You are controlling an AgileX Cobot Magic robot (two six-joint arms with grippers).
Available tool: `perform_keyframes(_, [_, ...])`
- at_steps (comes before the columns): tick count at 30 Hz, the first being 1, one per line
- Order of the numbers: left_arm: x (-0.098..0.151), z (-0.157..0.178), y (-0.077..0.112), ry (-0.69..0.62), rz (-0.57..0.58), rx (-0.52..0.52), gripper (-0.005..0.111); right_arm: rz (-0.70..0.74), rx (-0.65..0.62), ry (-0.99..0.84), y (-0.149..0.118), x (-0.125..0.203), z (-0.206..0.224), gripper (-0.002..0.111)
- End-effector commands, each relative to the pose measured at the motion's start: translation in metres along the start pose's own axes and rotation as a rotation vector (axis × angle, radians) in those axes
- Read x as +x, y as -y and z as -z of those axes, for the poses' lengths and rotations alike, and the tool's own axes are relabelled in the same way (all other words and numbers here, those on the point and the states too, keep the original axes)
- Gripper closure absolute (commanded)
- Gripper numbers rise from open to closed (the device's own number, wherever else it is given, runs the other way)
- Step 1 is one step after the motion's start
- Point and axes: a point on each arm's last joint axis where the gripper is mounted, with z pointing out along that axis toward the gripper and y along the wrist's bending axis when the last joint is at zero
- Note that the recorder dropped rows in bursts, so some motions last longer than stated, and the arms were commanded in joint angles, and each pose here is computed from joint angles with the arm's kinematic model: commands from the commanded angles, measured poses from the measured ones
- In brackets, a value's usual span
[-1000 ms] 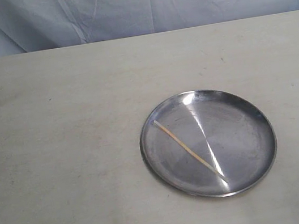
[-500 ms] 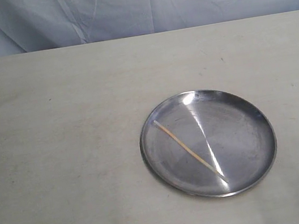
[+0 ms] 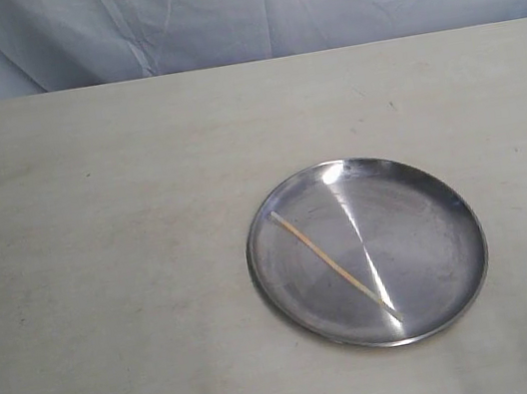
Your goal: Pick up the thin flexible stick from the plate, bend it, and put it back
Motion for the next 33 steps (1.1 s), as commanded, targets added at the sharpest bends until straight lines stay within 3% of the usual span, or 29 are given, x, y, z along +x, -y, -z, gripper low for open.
perform_keyframes(1, [0.0, 0.001, 0.0, 0.004, -0.004, -0.005, 0.106, 0.0, 0.003, 0.009, 0.0, 0.001, 0.0, 0.109])
perform_keyframes(7, [0.001, 0.001, 0.002, -0.008, -0.004, 0.023, 0.106, 0.004, 0.006, 0.03, 0.0, -0.001, 0.0, 0.109])
perform_keyframes(17, [0.002, 0.001, 0.003, -0.013, -0.004, 0.035, 0.106, 0.108, 0.039, 0.475, 0.002, -0.031, 0.001, 0.109])
perform_keyframes(23, [0.002, 0.001, 0.003, -0.013, -0.004, 0.035, 0.106, 0.117, 0.011, 0.556, 0.001, 0.0, -0.027, 0.109])
perform_keyframes(33, [0.002, 0.001, 0.003, -0.014, -0.004, 0.037, 0.106, 0.112, 0.006, 0.374, 0.004, 0.061, -0.059, 0.109])
